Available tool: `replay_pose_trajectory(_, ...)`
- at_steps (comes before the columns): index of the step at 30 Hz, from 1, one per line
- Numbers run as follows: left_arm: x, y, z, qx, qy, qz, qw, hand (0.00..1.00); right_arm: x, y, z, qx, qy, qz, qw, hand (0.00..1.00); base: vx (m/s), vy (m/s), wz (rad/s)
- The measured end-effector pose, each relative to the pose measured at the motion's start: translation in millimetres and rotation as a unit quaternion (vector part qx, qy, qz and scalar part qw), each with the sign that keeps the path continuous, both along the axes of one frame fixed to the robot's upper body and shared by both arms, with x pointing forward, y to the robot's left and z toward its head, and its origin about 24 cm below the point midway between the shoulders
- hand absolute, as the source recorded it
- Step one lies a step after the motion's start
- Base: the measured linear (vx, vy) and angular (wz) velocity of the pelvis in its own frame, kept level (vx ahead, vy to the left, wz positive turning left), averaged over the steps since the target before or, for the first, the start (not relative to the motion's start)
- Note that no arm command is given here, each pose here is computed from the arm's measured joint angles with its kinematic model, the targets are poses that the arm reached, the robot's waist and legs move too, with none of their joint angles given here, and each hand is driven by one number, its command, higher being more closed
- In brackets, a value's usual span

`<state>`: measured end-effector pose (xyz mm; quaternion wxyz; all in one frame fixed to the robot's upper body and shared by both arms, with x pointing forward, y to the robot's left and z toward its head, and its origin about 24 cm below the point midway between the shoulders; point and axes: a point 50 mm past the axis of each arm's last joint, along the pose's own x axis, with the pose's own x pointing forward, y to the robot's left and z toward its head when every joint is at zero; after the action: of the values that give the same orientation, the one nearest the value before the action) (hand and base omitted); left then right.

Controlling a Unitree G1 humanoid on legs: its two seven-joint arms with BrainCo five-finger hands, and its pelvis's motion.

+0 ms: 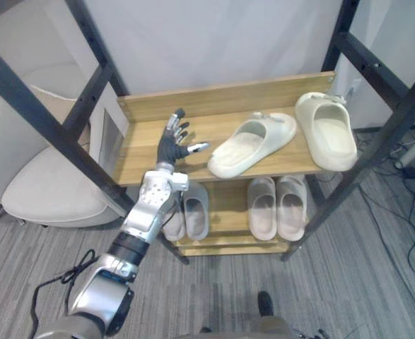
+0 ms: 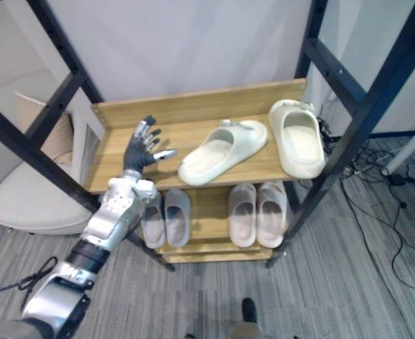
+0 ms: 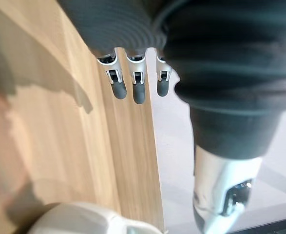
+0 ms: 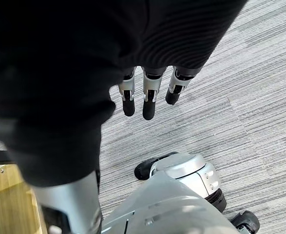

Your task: Organize the slippers on the shoe rack

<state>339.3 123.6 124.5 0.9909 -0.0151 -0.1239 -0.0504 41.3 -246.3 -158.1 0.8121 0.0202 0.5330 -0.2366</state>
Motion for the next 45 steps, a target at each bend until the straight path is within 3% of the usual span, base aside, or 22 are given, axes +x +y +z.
replay_pose_trajectory(32,-41.6,-65.1,-19.6,-0.020,0.018,-0.164,0.986,0.00,9.2,7.4,-1.0,0.006,-0.005,0.022,1.000,0.00,-0.01,-0.015,-0.01)
replay_pose_trajectory(45,-28.1,-74.8,-16.8,-0.014,0.017,-0.161,0.987,0.00,8.9,6.7,-0.8,0.002,-0.006,0.014,1.000,0.00,-0.01,-0.017,-0.06)
